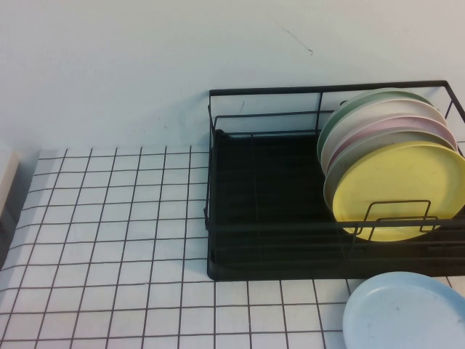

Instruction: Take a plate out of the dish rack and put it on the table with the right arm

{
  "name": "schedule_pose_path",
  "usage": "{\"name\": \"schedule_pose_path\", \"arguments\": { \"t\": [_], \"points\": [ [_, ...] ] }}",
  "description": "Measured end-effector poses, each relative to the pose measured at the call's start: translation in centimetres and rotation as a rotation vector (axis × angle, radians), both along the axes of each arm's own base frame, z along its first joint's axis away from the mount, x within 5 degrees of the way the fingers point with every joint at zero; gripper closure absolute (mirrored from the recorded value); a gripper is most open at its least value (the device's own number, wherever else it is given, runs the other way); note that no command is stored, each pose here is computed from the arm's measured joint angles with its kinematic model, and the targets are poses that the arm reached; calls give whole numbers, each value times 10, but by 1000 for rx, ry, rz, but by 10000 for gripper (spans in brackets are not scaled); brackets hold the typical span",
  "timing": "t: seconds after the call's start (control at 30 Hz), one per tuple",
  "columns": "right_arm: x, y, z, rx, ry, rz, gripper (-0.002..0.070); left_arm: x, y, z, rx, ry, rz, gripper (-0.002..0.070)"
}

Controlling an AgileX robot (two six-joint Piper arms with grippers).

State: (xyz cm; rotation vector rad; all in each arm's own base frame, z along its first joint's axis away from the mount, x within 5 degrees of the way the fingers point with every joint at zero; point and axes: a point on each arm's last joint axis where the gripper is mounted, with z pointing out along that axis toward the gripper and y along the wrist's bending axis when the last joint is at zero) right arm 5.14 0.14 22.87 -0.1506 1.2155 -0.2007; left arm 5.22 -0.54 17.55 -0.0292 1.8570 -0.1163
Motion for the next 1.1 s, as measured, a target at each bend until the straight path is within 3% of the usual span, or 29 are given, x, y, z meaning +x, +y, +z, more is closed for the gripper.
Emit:
{"name": "schedule_pose_path", "arguments": {
  "t": [0.27, 0.5, 0.8, 1.1],
  "points": [
    [-23, 4, 35, -16, -458, 43, 678, 0, 0, 0, 0, 0, 0, 678],
    [-37, 1, 46, 18, -653, 30, 678, 0, 0, 0, 0, 0, 0, 678],
    [-17, -4, 48, 80, -276, -4, 678, 0, 0, 0, 0, 0, 0, 678],
    [-29, 0, 124, 122, 111, 30, 678, 0, 0, 0, 0, 0, 0, 678]
  ]
}}
